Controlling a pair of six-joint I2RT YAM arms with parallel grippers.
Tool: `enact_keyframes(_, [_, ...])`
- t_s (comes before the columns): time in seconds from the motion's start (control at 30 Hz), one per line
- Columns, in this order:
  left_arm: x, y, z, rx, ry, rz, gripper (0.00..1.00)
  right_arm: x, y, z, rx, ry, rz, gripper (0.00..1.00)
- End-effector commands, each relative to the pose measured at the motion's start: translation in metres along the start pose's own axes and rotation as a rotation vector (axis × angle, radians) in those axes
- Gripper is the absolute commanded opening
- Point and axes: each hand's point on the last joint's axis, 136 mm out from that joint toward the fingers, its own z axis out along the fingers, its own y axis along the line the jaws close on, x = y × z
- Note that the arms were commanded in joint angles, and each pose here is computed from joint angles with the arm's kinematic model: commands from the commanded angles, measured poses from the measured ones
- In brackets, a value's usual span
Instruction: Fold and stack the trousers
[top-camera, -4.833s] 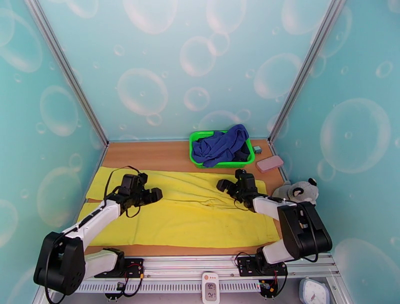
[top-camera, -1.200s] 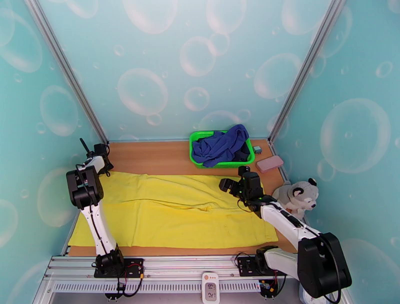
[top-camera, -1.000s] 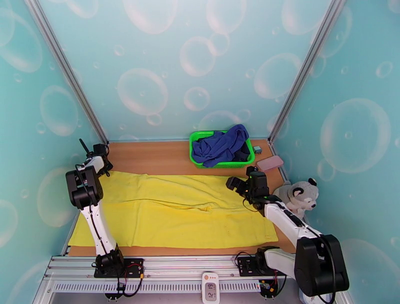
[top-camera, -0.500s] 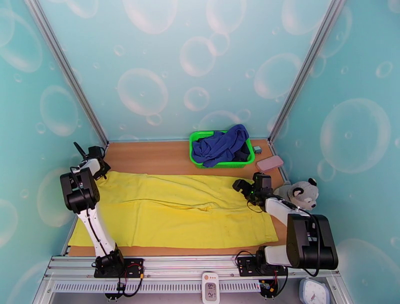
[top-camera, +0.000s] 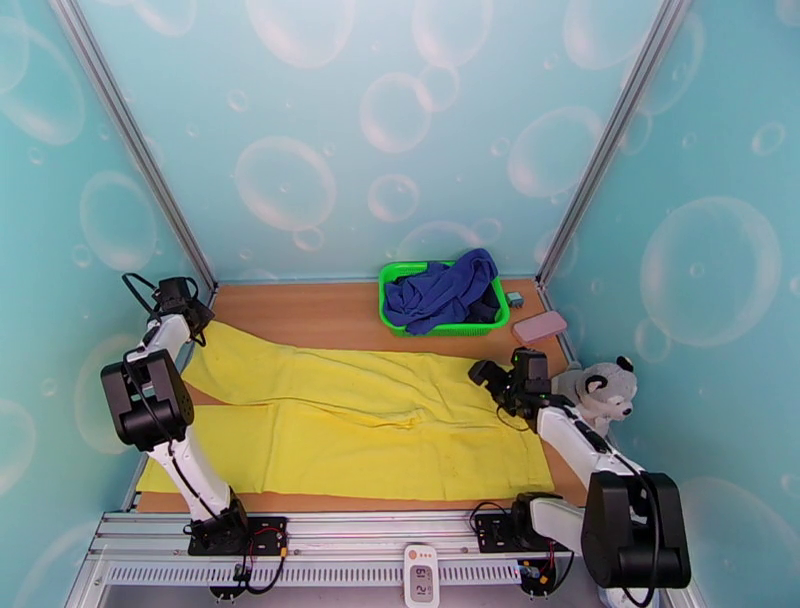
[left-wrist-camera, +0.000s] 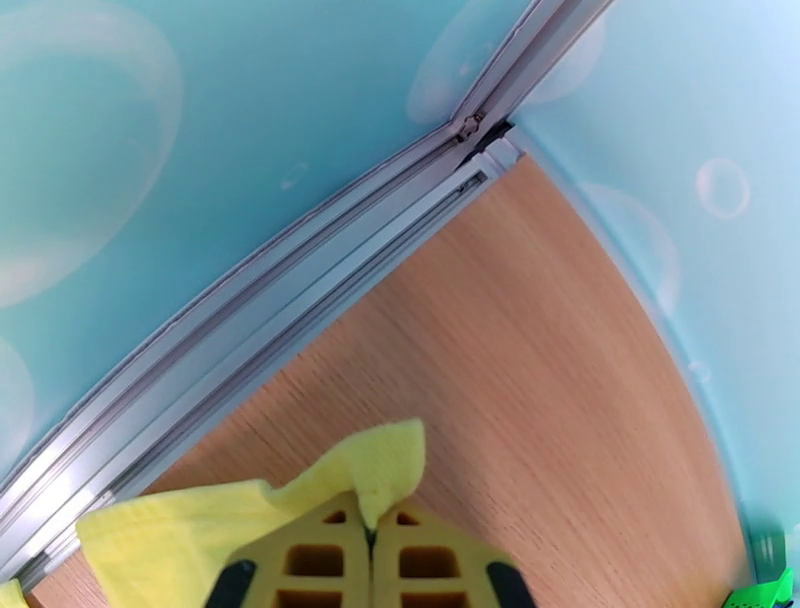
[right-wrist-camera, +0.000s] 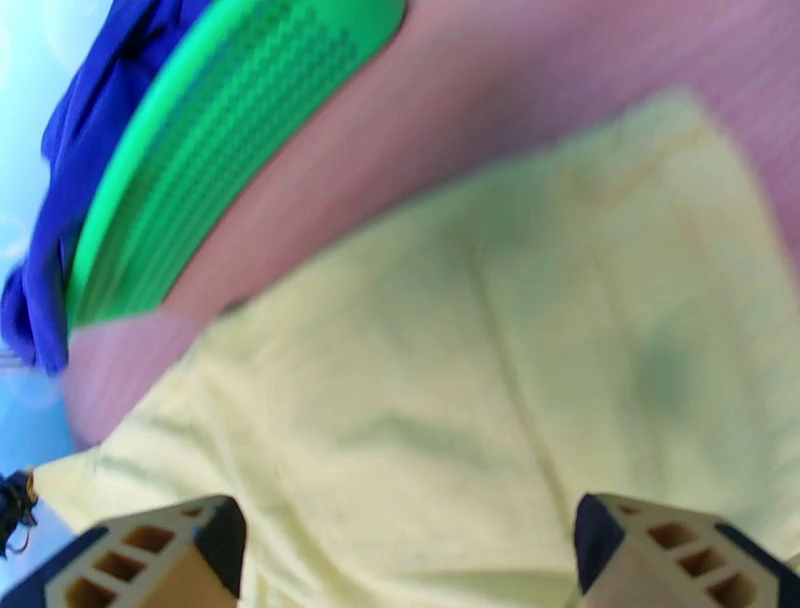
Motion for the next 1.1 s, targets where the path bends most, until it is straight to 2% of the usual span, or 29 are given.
enact_keyframes(0.0, [-0.008,-0.006,-0.014,0.038,-0.033,-0.004,0.00,-0.024,-0.025,0.013,0.136,0.008,-0.089,0.89])
enact_keyframes(0.17, [-0.003,-0.005,-0.015,0.044,-0.025,0.004,0.00,-0.042,-0.033,0.043,0.193,0.006,-0.087,0.78])
enact_keyframes(0.27, [0.000,-0.007,-0.014,0.052,-0.017,0.007,0.00,-0.044,-0.041,0.058,0.245,0.015,-0.096,0.69])
enact_keyframes(0.53, [0.003,-0.007,-0.011,0.059,-0.007,0.011,0.00,-0.053,-0.056,0.078,0.351,0.020,-0.065,0.67])
enact_keyframes(0.67, [0.005,-0.006,-0.010,0.056,-0.004,0.013,0.00,-0.050,-0.058,0.087,0.365,0.076,-0.056,0.67])
enact_keyframes(0.83, [0.002,-0.008,-0.011,0.061,-0.009,0.014,0.00,-0.036,-0.058,0.096,0.366,0.167,-0.053,0.60])
enact_keyframes(0.93, [0.000,-0.008,-0.011,0.067,-0.012,0.012,0.00,-0.030,-0.060,0.097,0.390,0.203,-0.066,0.49])
enact_keyframes(1.07, [-0.001,-0.009,-0.012,0.074,-0.013,0.010,0.00,-0.027,-0.056,0.100,0.359,0.226,-0.054,0.24])
